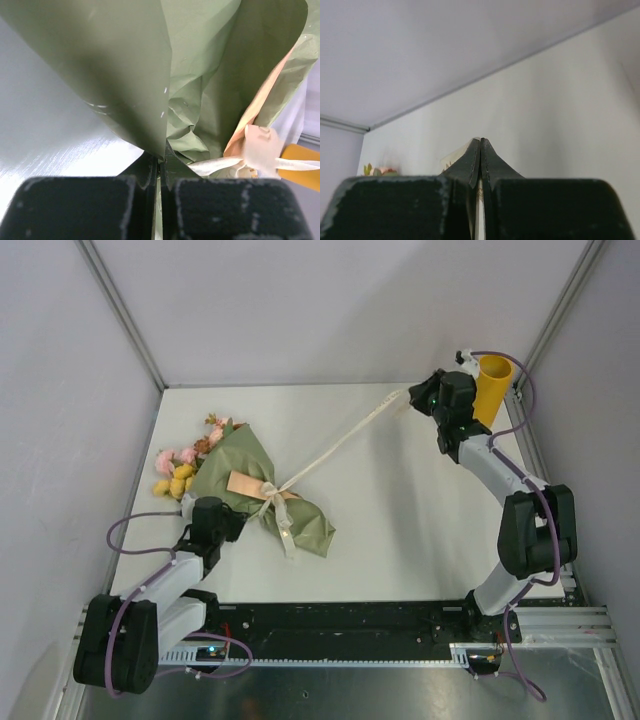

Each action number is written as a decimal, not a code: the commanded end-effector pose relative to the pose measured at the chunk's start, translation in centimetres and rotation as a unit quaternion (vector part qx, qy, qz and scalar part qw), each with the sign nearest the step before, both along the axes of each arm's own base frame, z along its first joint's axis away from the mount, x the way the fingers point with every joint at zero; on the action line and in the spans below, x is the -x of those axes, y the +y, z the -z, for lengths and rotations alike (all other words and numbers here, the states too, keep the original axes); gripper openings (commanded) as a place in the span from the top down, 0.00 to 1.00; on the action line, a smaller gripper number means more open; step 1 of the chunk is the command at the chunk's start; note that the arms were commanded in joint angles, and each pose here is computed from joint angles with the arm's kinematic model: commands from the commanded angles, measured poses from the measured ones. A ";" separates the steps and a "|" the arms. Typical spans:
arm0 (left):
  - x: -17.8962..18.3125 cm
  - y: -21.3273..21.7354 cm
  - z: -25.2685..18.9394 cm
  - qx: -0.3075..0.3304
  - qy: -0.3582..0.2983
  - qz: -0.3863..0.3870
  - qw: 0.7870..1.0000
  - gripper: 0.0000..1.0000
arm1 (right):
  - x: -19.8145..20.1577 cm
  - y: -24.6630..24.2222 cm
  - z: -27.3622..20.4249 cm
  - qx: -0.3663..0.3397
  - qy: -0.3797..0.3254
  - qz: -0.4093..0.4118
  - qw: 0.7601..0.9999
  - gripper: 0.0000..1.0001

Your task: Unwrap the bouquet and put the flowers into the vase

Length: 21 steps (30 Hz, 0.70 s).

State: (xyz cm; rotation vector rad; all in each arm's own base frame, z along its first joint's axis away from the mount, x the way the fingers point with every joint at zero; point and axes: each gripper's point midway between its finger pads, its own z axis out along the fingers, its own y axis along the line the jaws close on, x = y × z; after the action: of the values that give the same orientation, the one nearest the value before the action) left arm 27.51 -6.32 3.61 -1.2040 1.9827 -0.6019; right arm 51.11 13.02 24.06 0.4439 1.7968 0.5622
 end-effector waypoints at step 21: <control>1.1 1.5 1.5 -0.044 0.020 -0.014 0.999 1.00 | -6.1 -5.3 -18.6 0.114 -0.210 0.129 0.962 1.00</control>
State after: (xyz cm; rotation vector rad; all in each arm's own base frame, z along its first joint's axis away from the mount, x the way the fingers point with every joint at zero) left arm 27.24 -5.85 3.25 -1.1941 1.9807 -0.5693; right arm 56.02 8.43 40.89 0.4013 1.3657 0.3192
